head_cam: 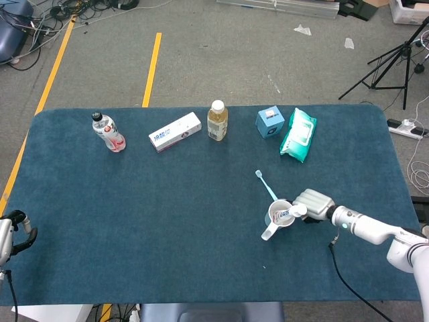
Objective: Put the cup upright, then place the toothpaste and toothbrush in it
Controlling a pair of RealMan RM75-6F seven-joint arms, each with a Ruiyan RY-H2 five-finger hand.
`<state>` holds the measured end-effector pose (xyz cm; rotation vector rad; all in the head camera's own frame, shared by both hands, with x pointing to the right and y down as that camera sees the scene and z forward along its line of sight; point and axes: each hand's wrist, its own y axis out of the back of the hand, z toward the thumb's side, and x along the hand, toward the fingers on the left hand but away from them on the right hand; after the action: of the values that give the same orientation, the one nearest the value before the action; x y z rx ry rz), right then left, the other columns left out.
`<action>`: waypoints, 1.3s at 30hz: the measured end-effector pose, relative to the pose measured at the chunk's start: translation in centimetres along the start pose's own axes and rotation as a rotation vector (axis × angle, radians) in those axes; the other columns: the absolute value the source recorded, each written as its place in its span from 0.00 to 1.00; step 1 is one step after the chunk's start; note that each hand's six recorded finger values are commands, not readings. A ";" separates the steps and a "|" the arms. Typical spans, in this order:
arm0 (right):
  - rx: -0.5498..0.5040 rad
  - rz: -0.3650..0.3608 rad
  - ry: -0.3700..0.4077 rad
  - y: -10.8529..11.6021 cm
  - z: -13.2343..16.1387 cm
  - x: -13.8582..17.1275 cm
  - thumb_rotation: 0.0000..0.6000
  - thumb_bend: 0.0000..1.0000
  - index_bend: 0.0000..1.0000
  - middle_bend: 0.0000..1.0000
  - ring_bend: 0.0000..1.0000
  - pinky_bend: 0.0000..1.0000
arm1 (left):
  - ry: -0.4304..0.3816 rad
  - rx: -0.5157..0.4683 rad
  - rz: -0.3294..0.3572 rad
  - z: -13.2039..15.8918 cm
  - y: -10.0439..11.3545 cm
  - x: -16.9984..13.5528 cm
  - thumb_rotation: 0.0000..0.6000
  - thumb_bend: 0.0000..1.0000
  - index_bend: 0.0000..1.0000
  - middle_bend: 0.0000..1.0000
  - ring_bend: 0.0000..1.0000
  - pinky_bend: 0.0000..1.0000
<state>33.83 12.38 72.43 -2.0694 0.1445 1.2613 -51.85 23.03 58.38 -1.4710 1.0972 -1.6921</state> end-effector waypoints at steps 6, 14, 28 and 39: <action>0.003 -0.004 0.004 0.2 0.2 -0.2 1.00 0.93 0.00 0.75 0.86 0.97 | 0.000 -0.001 0.000 0.0 0.0 0.0 1.00 0.36 0.57 0.46 0.54 0.52; 0.002 0.009 0.005 -0.1 0.4 -0.8 1.00 0.93 0.00 0.75 0.86 0.97 | 0.000 -0.003 0.000 0.0 0.1 -0.1 1.00 0.36 0.57 0.46 0.54 0.52; 0.000 0.026 -0.029 -0.6 -0.7 -0.5 1.00 0.93 0.00 0.75 0.86 0.97 | 0.001 -0.005 0.003 0.0 0.1 -0.2 1.00 0.36 0.57 0.46 0.54 0.52; -0.001 0.005 -0.056 -0.1 -1.5 0.1 1.00 0.93 0.00 0.75 0.86 0.97 | 0.002 -0.004 0.003 0.0 0.0 -0.2 1.00 0.36 0.57 0.46 0.54 0.52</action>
<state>35.05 11.60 72.81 -2.0335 0.1236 1.3219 -51.84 23.23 58.27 -1.4701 1.1036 -1.6908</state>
